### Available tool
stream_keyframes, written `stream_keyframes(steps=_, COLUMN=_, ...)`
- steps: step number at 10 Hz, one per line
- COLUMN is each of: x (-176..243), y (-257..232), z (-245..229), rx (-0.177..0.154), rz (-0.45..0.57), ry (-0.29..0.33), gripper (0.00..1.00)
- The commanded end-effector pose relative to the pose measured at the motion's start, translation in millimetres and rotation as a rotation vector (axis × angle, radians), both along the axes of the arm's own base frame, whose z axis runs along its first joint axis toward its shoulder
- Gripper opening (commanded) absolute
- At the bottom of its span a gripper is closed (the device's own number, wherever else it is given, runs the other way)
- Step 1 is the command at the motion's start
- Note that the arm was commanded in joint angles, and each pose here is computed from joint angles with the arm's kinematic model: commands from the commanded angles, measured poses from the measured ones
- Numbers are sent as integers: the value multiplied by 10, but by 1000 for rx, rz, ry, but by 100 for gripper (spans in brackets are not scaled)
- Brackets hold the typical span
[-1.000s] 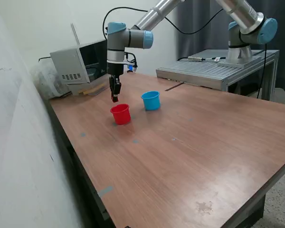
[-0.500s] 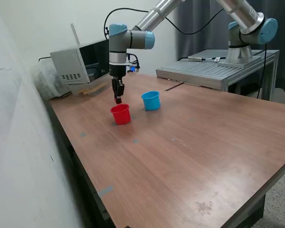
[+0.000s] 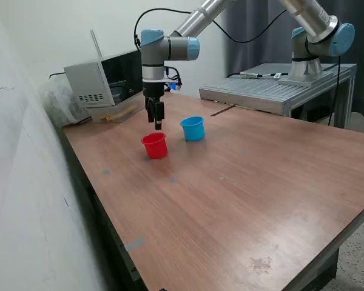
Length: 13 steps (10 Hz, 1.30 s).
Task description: Place red objects in the red bin, and blue objects in the blue bin.
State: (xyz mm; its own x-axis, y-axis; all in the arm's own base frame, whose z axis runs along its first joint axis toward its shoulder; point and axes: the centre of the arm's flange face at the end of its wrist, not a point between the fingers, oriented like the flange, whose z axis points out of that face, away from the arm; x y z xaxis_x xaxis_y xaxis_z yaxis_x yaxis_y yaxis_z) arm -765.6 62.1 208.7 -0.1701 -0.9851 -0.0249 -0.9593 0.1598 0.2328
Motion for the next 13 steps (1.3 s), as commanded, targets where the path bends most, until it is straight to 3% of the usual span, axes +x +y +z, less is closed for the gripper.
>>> stream_keyframes(steps=1, x=410, y=-142, z=456, rx=-6, rz=6, ry=-25, gripper=100)
stream_keyframes(steps=4, x=1504, y=-963, z=1731, rx=-12, rz=87, ry=-63, gripper=100)
stream_keyframes(steps=7, x=2438, y=-1541, z=2504, rx=-22, rz=119, ry=-137, gripper=100)
stream_keyframes(steps=11, x=3413, y=-2023, z=2980, rx=-35, rz=140, ry=-293, gripper=100)
stream_keyframes(steps=13, x=3736, y=-2244, z=2916, rx=-31, rz=194, ry=-379, gripper=100)
